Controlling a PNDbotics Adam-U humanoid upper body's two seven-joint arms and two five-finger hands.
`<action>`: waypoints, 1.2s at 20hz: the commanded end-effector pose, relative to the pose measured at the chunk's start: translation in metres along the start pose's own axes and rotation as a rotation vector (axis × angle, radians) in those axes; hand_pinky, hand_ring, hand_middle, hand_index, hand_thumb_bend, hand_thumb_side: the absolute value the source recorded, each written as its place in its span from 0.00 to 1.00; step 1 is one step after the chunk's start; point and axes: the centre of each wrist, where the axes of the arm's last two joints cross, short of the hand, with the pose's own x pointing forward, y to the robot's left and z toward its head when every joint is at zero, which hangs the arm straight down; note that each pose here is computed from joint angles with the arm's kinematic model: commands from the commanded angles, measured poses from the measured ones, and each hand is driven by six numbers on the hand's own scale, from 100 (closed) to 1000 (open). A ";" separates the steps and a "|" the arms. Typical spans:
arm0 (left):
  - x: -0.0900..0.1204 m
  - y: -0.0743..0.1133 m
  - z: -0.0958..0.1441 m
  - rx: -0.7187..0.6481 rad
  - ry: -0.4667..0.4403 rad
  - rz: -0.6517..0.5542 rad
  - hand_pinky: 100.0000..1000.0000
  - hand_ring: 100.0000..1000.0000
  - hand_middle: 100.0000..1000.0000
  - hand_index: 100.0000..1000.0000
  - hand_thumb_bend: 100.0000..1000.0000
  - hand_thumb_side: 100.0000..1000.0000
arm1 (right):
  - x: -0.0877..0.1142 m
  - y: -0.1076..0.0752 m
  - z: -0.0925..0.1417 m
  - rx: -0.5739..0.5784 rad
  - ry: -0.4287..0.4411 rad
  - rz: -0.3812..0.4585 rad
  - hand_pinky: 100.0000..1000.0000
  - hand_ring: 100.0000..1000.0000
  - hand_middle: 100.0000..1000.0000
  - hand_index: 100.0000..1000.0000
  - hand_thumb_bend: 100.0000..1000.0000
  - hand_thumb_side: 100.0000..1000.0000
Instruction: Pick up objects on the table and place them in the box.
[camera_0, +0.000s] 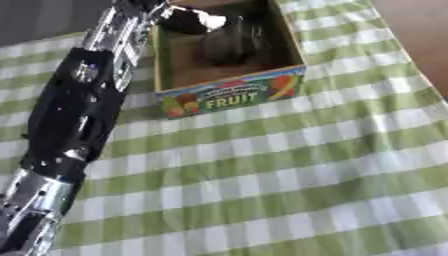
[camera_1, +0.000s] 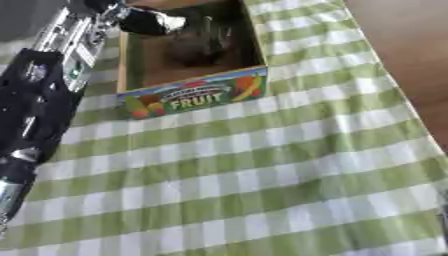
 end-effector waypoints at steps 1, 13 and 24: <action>-0.005 0.039 -0.003 0.097 -0.012 0.111 0.67 0.73 0.72 0.82 0.45 0.77 | 0.005 -0.004 -0.004 -0.014 -0.026 0.001 0.81 0.63 0.60 0.78 0.00 0.58; 0.009 0.103 0.051 0.328 0.034 0.642 0.53 0.64 0.74 0.80 0.00 0.73 | 0.002 -0.010 -0.003 -0.056 -0.017 0.027 0.81 0.63 0.61 0.78 0.00 0.59; 0.015 0.092 0.132 0.401 0.237 0.910 0.52 0.63 0.79 0.81 0.00 0.76 | 0.000 -0.015 -0.005 -0.124 -0.022 0.050 0.81 0.63 0.61 0.78 0.00 0.59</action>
